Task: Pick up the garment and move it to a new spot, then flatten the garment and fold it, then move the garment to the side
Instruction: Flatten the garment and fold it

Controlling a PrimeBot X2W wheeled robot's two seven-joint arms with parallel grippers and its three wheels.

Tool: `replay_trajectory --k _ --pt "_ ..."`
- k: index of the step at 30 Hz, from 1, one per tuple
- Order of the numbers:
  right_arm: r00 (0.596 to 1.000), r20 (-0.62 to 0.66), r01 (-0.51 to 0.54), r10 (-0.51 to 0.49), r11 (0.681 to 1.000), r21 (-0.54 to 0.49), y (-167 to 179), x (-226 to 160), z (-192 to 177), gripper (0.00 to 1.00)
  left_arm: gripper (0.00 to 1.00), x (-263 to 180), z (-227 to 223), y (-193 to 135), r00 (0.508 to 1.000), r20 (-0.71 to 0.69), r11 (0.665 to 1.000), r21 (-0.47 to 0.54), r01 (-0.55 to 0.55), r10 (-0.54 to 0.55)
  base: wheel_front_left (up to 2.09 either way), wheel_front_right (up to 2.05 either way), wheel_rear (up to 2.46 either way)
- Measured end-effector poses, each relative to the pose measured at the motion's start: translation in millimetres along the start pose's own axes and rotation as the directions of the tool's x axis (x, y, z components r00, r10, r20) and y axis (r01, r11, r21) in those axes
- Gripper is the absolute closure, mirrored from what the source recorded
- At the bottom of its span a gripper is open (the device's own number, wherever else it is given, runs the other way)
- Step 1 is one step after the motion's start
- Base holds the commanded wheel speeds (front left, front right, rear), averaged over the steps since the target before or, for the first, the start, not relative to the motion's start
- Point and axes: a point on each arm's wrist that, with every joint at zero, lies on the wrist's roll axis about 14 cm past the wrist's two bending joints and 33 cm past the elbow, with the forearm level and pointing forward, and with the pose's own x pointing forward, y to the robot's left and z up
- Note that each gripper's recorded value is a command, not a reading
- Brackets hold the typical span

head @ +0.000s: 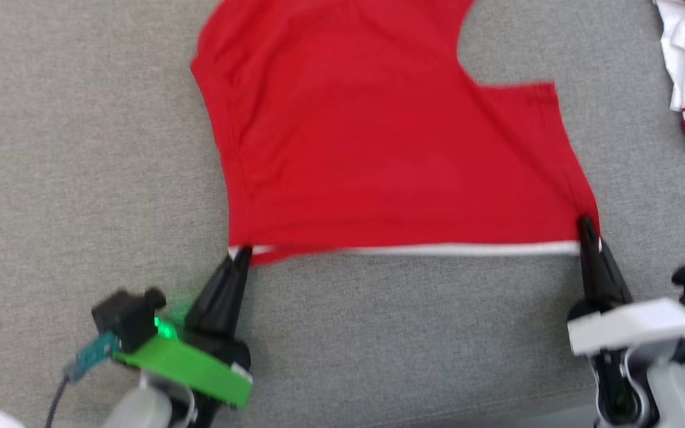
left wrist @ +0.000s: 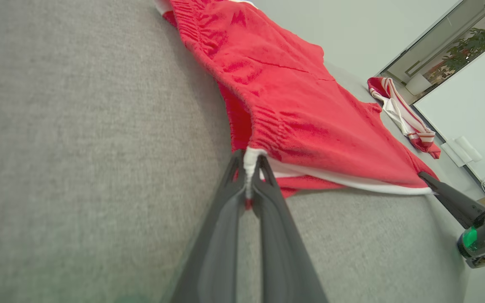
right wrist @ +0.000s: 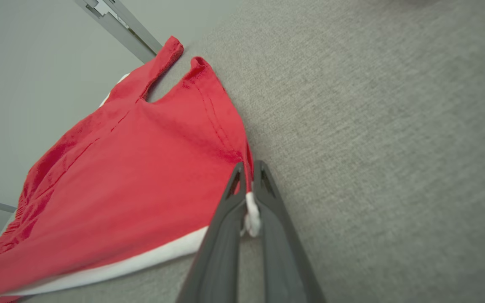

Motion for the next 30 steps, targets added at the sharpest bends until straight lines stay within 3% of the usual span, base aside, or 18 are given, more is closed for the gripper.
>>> replay_trajectory --k 5,10,18,25,27,30 --pt "0.999 -0.050 0.004 -0.004 1.000 0.014 3 -62 4 1.00 1.00 -65 -17 -16 0.997 -0.033 0.989 -0.132 -0.073 0.069 0.00 0.00 0.00" --pt "0.999 0.012 -0.041 0.041 0.999 -0.002 19 -66 43 1.00 1.00 -76 14 -37 0.999 0.038 0.984 -0.174 -0.031 0.038 0.00 0.00 0.00" --pt "0.981 0.008 -0.193 0.196 0.972 -0.136 80 18 87 1.00 1.00 -35 64 -46 0.994 0.109 0.965 -0.258 0.040 -0.012 0.00 0.00 0.00" --pt "0.967 -0.130 -0.247 0.218 0.930 -0.272 123 109 84 1.00 1.00 9 91 -19 0.990 0.135 0.966 -0.259 0.006 0.030 0.00 0.00 0.00" --pt "0.961 -0.162 -0.263 0.223 0.920 -0.291 135 130 78 1.00 1.00 18 99 -4 0.986 0.153 0.981 -0.193 -0.035 0.065 0.00 0.00 0.00" --pt "0.952 -0.203 -0.284 0.229 0.909 -0.304 152 157 65 1.00 1.00 31 100 10 0.983 0.154 0.979 -0.195 -0.065 0.096 0.00 0.00 0.00"
